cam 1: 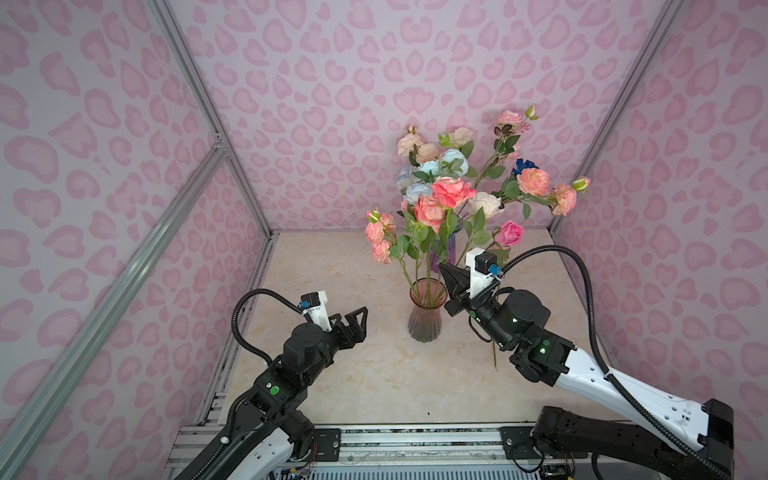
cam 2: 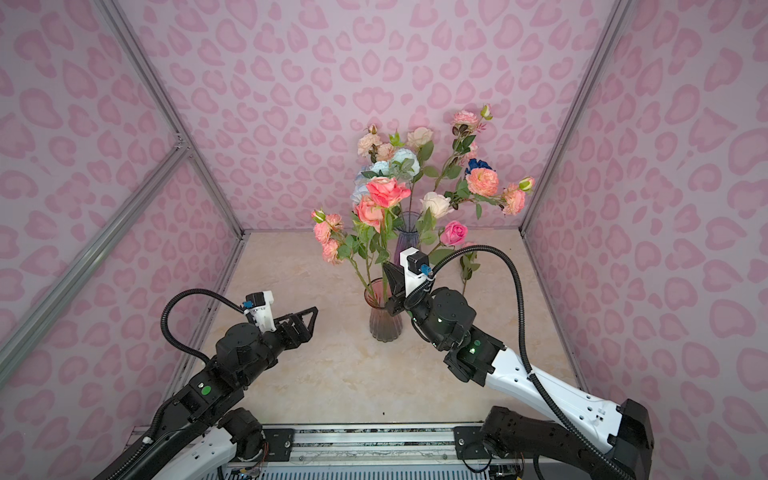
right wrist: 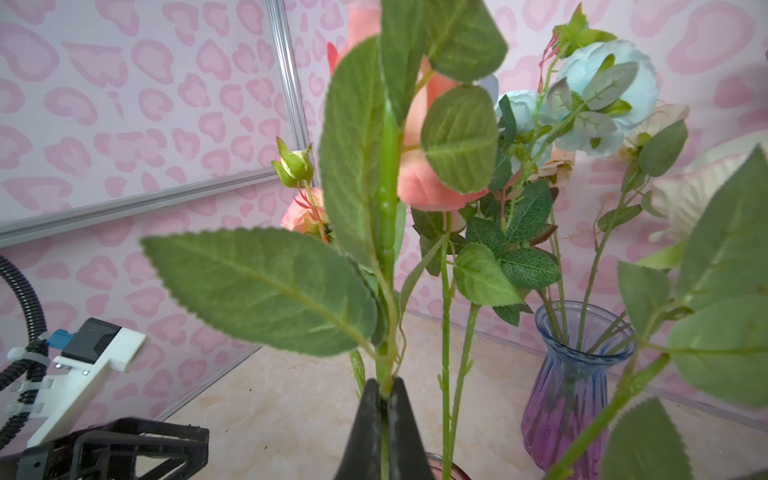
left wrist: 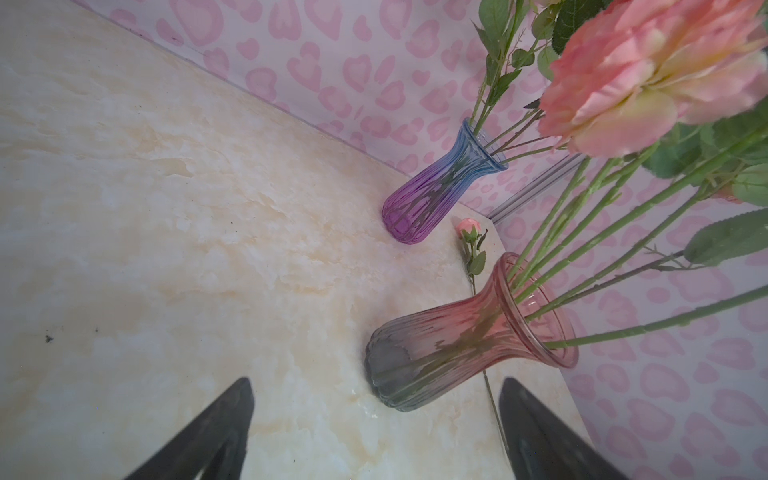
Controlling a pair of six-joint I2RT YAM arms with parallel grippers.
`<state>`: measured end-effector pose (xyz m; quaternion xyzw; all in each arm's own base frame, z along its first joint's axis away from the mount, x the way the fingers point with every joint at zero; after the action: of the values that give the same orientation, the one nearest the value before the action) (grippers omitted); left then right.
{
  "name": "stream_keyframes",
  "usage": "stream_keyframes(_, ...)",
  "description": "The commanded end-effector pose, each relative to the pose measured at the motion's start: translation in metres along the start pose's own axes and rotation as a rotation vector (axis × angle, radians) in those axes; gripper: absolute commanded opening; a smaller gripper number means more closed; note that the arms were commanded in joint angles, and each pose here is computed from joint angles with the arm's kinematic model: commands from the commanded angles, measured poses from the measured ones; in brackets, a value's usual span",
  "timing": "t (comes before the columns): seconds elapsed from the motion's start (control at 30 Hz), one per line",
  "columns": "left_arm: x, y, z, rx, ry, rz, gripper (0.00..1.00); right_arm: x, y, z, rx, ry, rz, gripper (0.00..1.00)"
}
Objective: Arrange the flowers into the vase
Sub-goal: 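Carry the pink rose over the red vase and lower its stem in, then open the right gripper to release the rose stem in the vase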
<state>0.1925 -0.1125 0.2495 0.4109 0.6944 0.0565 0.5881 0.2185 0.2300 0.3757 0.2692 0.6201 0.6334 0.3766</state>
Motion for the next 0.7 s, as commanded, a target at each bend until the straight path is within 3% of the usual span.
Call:
stream_keyframes(0.0, -0.007, 0.004, 0.001, -0.015, -0.031, -0.014, 0.93, 0.0, -0.002, 0.001, 0.0, -0.015, -0.006, 0.03)
stream_keyframes(0.23, -0.005, 0.002, 0.001, -0.01, -0.029, -0.022, 0.93, 0.001, -0.027, 0.004, 0.082, -0.039, 0.003, 0.04)
stream_keyframes(0.67, -0.007, 0.0, 0.01, 0.009, -0.023, -0.019, 0.93, -0.008, -0.021, -0.016, 0.101, -0.063, 0.007, 0.23)
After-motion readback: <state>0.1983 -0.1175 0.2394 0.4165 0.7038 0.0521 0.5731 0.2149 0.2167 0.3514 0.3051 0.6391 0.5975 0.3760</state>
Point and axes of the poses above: each gripper's point midway between its finger pads, its own z axis out along the fingers, its own x axis along the line the jaws close on, y = z × x, the point moved 6 cm from there along -z, back along the fingers, and after that the axes turned 15 degrees about -z, right-handed, at the moved point
